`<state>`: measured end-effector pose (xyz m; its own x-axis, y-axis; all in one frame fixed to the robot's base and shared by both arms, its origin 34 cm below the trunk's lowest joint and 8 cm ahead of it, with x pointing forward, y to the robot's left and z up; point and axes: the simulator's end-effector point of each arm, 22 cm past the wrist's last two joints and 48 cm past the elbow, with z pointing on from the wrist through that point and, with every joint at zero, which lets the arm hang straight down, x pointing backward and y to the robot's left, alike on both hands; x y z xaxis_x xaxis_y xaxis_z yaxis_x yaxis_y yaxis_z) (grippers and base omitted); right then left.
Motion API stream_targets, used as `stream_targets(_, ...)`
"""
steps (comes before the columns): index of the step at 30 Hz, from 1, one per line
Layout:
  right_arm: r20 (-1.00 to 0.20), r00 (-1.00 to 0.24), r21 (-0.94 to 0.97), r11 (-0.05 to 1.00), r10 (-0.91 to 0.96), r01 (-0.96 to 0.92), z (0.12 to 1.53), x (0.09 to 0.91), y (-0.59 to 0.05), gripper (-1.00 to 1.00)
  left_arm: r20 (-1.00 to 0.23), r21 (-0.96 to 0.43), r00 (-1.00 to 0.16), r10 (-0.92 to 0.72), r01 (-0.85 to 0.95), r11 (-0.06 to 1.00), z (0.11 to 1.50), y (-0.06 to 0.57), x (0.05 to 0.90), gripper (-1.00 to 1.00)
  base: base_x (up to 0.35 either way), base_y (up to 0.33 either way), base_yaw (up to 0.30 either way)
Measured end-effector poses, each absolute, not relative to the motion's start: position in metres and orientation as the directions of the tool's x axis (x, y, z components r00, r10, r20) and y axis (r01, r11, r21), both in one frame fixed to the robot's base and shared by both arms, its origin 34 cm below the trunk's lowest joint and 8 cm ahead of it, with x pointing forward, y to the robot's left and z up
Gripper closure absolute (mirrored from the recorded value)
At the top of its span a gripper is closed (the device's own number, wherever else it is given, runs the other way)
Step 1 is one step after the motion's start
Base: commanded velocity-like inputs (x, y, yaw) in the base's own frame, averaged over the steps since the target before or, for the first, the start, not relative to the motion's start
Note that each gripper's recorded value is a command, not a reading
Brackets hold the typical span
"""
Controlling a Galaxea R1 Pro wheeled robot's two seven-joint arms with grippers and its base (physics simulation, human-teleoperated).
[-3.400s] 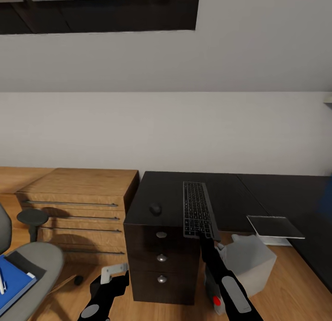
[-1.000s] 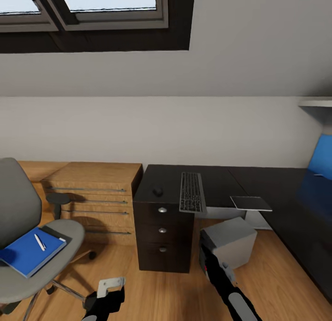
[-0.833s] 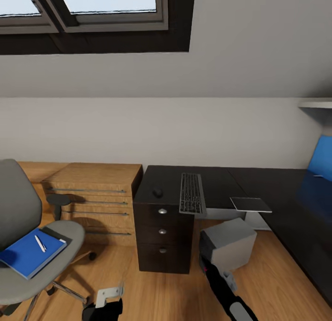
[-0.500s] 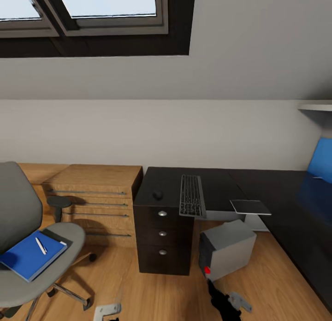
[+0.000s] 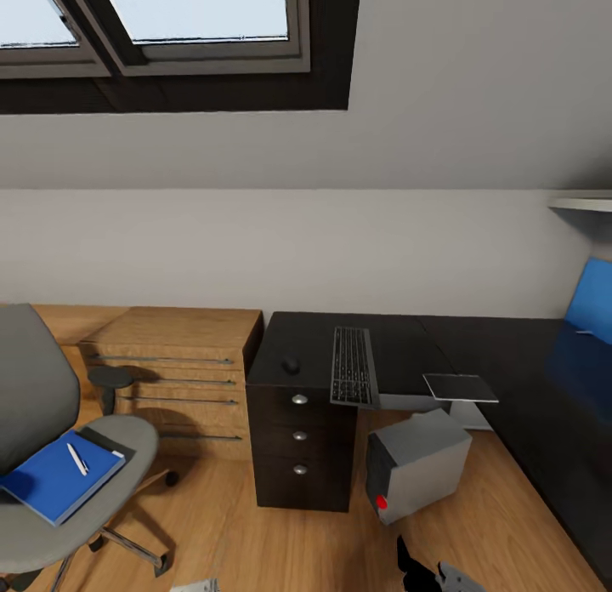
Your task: In the bedroom, organize the workspace by keeping the computer under the desk, ensuring the monitor is on the desk, placing the keyboard on the desk next to the monitor, placing the mouse on the desk next to the keyboard, moving the folder from the swivel chair onto the desk next to the mouse, stacking the notebook on top of the folder with the pen on top of the notebook, and positioning the swivel chair next to the desk.
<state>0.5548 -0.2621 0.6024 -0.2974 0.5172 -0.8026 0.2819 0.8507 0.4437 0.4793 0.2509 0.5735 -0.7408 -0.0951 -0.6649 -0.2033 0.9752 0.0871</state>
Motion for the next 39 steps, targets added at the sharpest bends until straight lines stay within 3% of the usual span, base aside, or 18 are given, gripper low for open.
stream_targets(30, -0.807, -0.275, 0.455, 0.848, 0.522, 0.273, 0.654, 0.55, -0.247, -1.0, -0.629, 0.128, -0.776, -0.055, -0.173, 0.977, 0.616, 0.25, 0.458, -1.0, 0.0, 0.0, 0.0)
stream_targets(39, -0.814, -0.267, 0.45, 0.85, 0.517, 0.274, 0.669, 0.55, -0.248, -1.0, -0.626, 0.131, -0.777, -0.061, -0.182, 0.975, 0.628, 0.254, 0.457, -1.0, -0.109, -0.091, 0.175)
